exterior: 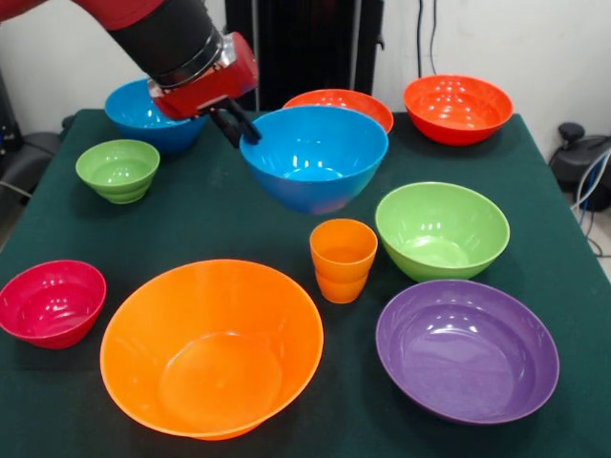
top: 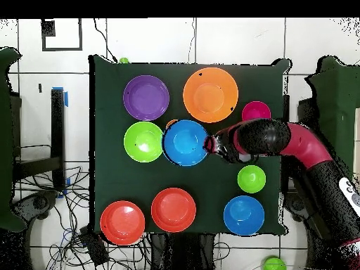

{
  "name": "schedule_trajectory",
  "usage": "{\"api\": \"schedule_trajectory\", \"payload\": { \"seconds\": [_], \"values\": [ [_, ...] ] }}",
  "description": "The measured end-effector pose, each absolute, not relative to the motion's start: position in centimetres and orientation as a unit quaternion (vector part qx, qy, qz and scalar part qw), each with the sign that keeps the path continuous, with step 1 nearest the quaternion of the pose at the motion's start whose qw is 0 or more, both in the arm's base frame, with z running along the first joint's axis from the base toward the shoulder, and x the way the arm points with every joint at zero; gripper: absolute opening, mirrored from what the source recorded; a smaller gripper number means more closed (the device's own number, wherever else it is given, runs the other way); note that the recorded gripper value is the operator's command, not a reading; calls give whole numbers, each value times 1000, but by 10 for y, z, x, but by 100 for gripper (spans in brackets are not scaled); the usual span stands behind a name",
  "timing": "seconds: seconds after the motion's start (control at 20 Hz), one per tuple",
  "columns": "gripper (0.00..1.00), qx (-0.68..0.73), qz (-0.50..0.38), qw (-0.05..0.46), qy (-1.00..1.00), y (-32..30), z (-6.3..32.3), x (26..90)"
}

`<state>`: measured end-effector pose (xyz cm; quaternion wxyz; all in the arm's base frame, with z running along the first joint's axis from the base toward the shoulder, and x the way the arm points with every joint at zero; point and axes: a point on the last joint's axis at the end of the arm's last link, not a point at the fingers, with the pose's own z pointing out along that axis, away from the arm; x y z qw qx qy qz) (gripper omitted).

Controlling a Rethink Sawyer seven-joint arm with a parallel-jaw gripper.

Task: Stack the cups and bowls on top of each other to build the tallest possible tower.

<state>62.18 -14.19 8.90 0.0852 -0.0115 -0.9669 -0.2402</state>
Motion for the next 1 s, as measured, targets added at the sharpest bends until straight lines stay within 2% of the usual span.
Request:
{"api": "schedule_trajectory", "payload": {
  "seconds": [0.4,0.75,1.0],
  "values": [
    [0,-17,-231,68,-970,-145,75,637],
    [0,-10,-237,43,-970,-117,46,648],
    [0,-3,-240,36,-970,-99,41,657]
  ]
}}
